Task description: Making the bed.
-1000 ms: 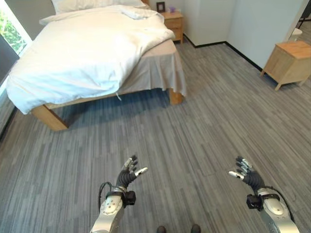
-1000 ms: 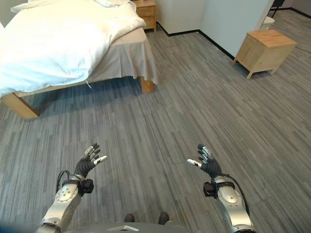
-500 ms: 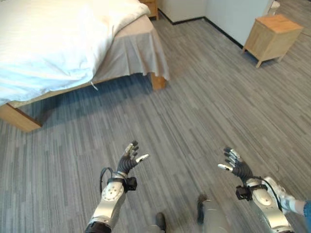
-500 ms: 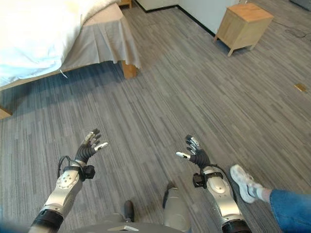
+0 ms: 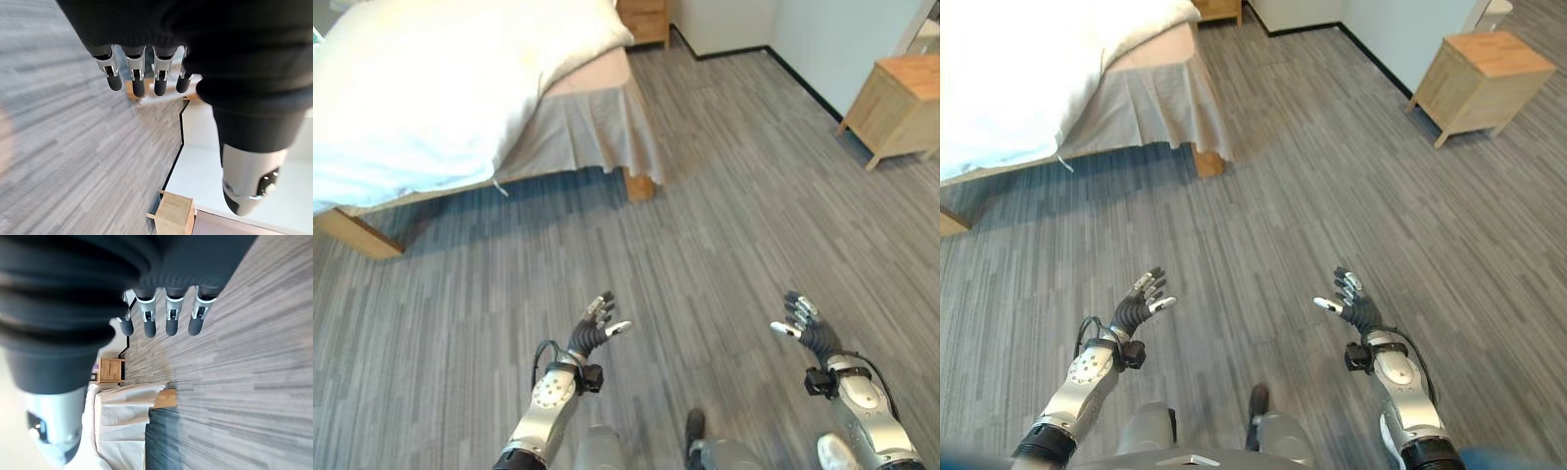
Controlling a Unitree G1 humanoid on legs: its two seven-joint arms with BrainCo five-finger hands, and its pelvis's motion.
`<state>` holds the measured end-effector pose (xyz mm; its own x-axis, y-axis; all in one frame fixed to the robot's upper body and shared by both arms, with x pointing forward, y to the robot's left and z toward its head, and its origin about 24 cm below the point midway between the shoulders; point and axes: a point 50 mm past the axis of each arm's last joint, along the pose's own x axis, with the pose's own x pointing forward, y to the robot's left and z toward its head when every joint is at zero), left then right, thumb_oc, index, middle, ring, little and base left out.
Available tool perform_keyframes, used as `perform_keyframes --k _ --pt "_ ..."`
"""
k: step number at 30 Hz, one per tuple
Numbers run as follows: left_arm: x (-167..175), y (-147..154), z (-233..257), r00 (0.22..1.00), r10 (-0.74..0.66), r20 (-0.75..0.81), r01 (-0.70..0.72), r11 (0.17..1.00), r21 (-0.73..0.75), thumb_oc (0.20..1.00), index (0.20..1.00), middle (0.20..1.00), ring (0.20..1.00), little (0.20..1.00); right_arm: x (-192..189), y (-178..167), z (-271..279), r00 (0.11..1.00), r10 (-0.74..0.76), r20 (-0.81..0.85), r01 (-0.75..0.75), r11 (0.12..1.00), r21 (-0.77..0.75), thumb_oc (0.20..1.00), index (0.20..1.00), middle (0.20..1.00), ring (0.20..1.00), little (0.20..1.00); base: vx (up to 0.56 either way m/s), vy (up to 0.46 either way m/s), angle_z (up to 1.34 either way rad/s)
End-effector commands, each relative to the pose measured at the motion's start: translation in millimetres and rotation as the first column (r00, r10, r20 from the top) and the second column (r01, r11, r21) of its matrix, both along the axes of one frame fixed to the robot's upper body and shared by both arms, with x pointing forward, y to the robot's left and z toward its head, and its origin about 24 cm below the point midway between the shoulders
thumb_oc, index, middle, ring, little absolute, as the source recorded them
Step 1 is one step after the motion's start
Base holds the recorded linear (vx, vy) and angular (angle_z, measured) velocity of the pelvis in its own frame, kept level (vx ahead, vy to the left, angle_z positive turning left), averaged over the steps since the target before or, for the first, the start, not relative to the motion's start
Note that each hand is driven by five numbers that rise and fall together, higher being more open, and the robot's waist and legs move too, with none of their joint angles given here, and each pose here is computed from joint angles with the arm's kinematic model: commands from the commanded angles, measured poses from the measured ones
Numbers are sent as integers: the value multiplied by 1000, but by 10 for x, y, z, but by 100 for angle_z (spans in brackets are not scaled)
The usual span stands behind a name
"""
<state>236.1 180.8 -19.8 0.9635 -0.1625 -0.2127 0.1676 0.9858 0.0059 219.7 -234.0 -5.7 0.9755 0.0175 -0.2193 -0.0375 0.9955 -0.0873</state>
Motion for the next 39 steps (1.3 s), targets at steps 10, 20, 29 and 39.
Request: perform_keyframes --k 10,20,29,39 --pt "-155 -238 8 970 -241 -12 240 969 -66 1000 1000 1000 1000 1000 -190 36 -44 1000 4 3 -4 997 78 1000 1000 1000 1000 1000 182 55 -28" --pt "100 377 158 982 184 42 -186 981 56 1000 1000 1000 1000 1000 -374 -107 -247 946 -312 -92 325 897 299 1000 1000 1000 1000 1000 10 52 2" --pt "130 510 250 961 264 79 -269 960 73 1000 1000 1000 1000 1000 -115 -103 -105 980 -196 -35 199 965 172 1000 1000 1000 1000 1000 9 70 7" --pt "-226 959 141 842 537 58 -540 839 74 1000 1000 1000 1000 1000 342 387 320 985 79 156 -95 991 96 1000 1000 1000 1000 1000 31 64 16"
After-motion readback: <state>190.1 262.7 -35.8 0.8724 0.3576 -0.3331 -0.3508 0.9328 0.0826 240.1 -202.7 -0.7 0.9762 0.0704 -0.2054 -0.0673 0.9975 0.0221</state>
